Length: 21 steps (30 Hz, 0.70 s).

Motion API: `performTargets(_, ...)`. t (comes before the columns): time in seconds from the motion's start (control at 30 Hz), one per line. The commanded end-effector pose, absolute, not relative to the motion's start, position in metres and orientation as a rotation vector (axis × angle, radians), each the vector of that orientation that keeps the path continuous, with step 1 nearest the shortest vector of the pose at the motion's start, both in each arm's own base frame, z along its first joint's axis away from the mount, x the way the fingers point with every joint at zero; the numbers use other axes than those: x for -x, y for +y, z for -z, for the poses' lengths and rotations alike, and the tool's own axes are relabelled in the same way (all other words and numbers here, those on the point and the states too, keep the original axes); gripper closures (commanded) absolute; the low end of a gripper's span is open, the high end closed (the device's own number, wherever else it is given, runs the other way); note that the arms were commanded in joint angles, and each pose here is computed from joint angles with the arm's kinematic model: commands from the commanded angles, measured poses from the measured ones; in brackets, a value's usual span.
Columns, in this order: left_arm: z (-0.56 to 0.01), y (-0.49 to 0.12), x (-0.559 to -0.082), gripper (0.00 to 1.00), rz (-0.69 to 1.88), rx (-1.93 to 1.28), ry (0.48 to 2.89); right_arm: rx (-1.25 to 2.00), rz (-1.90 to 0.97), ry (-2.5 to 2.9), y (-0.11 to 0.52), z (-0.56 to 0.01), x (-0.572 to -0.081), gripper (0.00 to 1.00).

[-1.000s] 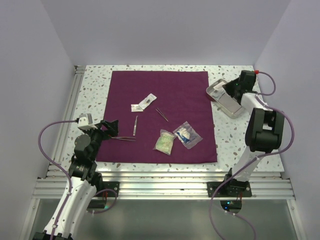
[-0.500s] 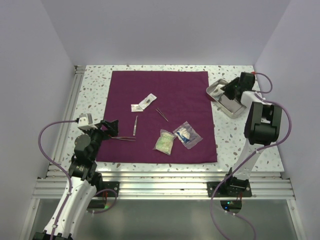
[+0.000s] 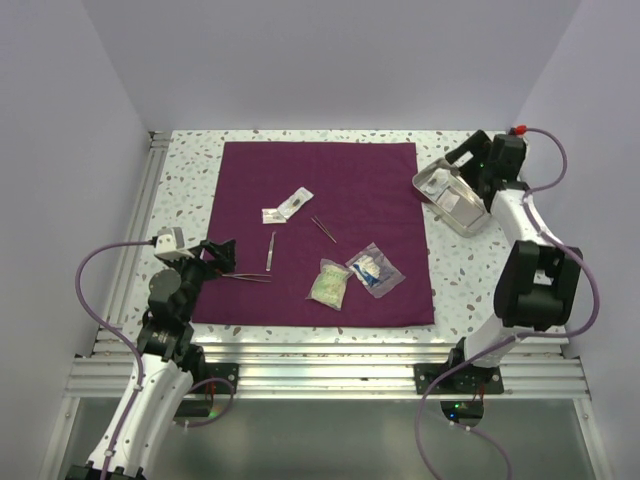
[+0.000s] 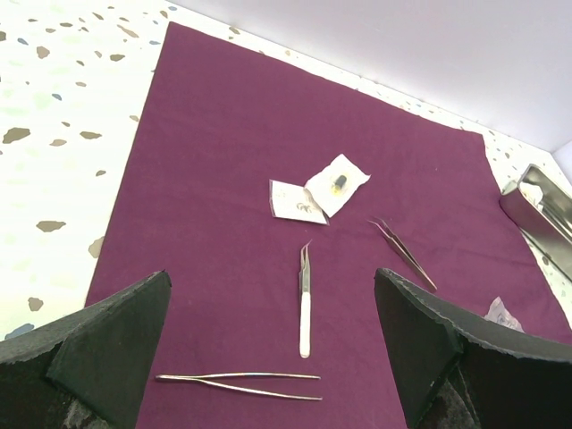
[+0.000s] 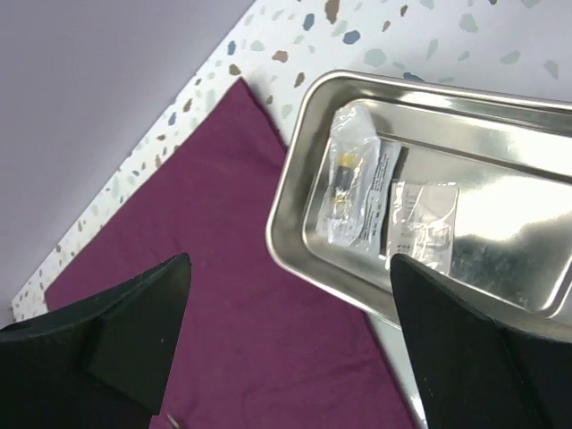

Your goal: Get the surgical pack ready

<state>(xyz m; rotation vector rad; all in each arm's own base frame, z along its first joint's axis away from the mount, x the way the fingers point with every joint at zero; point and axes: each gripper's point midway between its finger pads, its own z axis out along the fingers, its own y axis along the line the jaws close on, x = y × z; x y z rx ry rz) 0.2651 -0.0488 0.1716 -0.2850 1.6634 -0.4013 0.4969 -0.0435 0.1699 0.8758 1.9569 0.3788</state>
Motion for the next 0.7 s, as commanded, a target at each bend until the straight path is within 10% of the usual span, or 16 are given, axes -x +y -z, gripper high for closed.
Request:
performTargets(0.0,-0.180,-0.048,-0.265,0.00,0.392,0.271,1.630,-0.785,-0.412,1.875,-0.035,-0.208,-0.483,0.01)
performTargets(0.67,-0.187,-0.048,-0.263,0.00,0.396,0.260,1.601,-0.902,-0.556,1.887,0.047,-0.203,-0.444,0.03)
